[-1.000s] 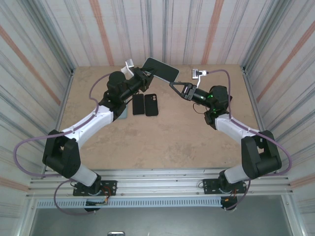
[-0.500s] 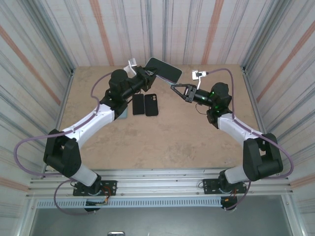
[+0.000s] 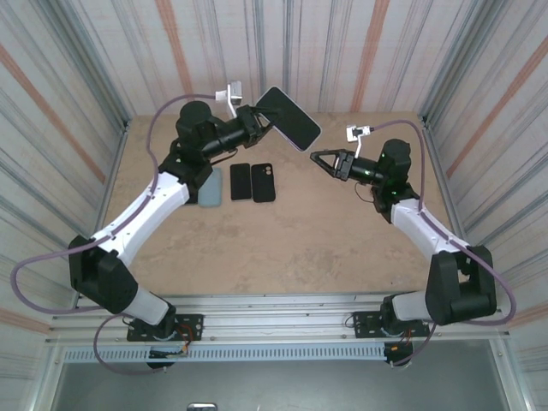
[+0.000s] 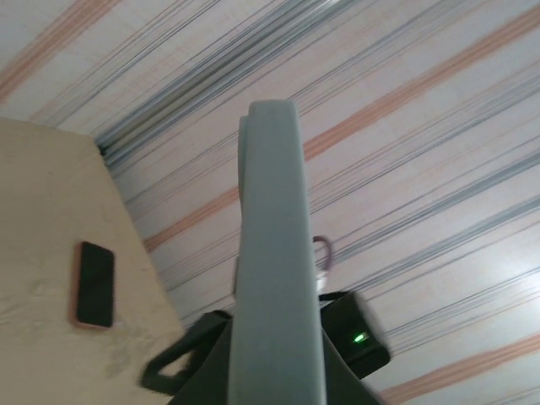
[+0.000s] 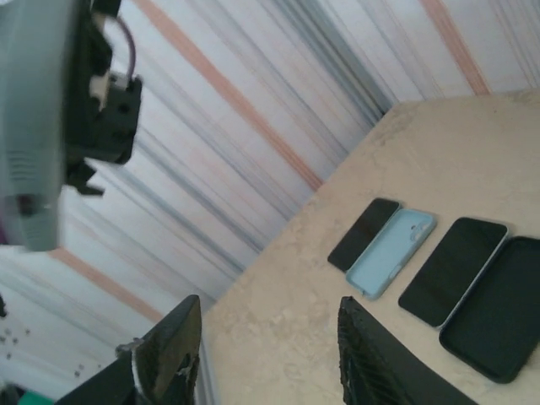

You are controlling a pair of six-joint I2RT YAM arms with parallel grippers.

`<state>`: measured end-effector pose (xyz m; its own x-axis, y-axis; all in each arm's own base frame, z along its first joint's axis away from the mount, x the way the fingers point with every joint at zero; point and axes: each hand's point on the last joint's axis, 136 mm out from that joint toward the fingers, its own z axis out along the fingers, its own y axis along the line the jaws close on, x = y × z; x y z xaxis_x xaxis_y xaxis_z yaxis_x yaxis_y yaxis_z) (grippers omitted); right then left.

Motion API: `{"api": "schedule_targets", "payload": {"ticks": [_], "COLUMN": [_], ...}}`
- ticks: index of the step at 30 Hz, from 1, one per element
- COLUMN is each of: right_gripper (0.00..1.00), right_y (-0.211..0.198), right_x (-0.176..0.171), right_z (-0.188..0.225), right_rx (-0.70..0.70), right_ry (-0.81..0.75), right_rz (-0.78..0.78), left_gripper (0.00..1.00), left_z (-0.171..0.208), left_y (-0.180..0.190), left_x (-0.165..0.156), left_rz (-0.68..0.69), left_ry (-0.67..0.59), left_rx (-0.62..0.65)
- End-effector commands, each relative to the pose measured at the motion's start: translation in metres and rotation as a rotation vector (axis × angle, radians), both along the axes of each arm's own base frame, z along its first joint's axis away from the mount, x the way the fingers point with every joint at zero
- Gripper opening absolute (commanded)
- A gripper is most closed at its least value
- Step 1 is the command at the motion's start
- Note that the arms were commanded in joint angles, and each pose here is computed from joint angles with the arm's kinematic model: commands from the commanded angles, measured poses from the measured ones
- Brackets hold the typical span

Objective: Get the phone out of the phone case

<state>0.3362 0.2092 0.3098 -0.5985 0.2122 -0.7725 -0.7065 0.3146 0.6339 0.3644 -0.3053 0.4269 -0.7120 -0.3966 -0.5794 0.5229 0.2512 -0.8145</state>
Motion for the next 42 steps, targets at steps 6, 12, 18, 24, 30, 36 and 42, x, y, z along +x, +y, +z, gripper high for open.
{"api": "schedule_targets", "payload": {"ticks": [6, 12, 18, 24, 30, 36, 42], "right_gripper": [0.52, 0.52, 0.48, 0.41, 0.35, 0.26, 0.22], "right_y": [0.002, 0.012, 0.028, 0.043, 0.054, 0.058, 0.060], "right_x": [-0.048, -0.059, -0.074, -0.074, -0.079, -0.082, -0.085], "right_z": [0.002, -0.011, -0.027, -0.033, -0.030, -0.029, -0.034], "right_rx": [-0.268, -0.366, -0.463, -0.506, -0.499, -0.505, -0.517], "right_ry": [-0.290, -0.397, -0.516, -0.563, -0.603, -0.618, -0.621], "right_rz": [0.194, 0.290, 0.391, 0.438, 0.470, 0.490, 0.517], "left_gripper": [0.00, 0.00, 0.00, 0.00, 0.00, 0.00, 0.00], "left_z": [0.019, -0.004, -0.021, -0.026, -0.033, -0.037, -0.037], "left_y": [0.002, 0.006, 0.011, 0.016, 0.019, 0.019, 0.019], "left_x": [-0.047, -0.067, -0.079, -0.098, -0.107, -0.108, -0.108], "left_rz": [-0.227, -0.366, -0.429, -0.460, -0.492, -0.506, -0.501], "left_ry": [-0.452, -0.585, -0.658, -0.779, -0.785, -0.774, -0.775], "left_rx": [0.232, 0.311, 0.347, 0.350, 0.370, 0.366, 0.373]}}
